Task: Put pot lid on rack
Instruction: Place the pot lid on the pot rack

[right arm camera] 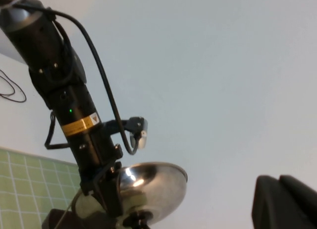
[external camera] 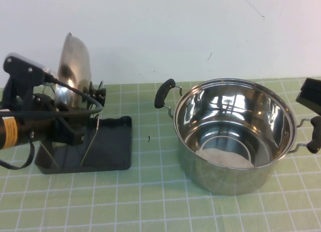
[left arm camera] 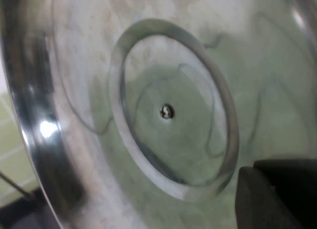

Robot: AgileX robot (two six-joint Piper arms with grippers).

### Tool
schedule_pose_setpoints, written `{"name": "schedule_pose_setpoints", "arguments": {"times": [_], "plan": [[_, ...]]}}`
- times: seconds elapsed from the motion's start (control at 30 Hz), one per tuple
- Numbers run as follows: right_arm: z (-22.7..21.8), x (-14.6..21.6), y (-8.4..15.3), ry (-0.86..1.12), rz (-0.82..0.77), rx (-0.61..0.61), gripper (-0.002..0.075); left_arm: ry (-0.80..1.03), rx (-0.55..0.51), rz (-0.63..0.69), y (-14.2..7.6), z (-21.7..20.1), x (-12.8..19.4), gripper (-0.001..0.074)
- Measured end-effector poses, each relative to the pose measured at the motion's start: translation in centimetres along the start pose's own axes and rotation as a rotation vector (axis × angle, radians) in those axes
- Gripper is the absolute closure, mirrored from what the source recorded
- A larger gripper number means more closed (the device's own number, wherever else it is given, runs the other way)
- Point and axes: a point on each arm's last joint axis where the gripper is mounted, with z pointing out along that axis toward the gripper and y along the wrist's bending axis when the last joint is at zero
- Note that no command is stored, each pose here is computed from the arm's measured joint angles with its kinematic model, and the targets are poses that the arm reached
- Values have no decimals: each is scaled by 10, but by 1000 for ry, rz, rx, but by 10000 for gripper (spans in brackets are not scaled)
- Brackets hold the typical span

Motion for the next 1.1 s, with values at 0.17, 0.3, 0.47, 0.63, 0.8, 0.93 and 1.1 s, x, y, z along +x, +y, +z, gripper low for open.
{"name": "schedule_pose_setpoints", "arguments": {"times": [0.17, 0.3, 0.47, 0.63, 0.8, 0.93, 1.1], "plan": [[0, 0, 1, -4, 4, -8, 727, 39, 57, 11, 1, 11, 9, 644], [0, -1, 1, -6, 9, -12, 727, 60, 51, 8, 5, 17, 14, 644], [0, -1, 1, -6, 17, -12, 727, 60, 40, 10, 6, 18, 14, 523], [0, -1, 1, -7, 19, -13, 727, 58, -6, -19, 10, 18, 14, 245], [0, -1, 1, -6, 23, -14, 727, 5, -105, -2, 11, 3, 2, 199], [0, -1, 1, -6, 23, -14, 727, -75, -223, 48, 10, -21, -14, 199], [0, 3, -6, 32, 21, 63, 727, -199, -314, 117, -3, -58, -34, 283]]}}
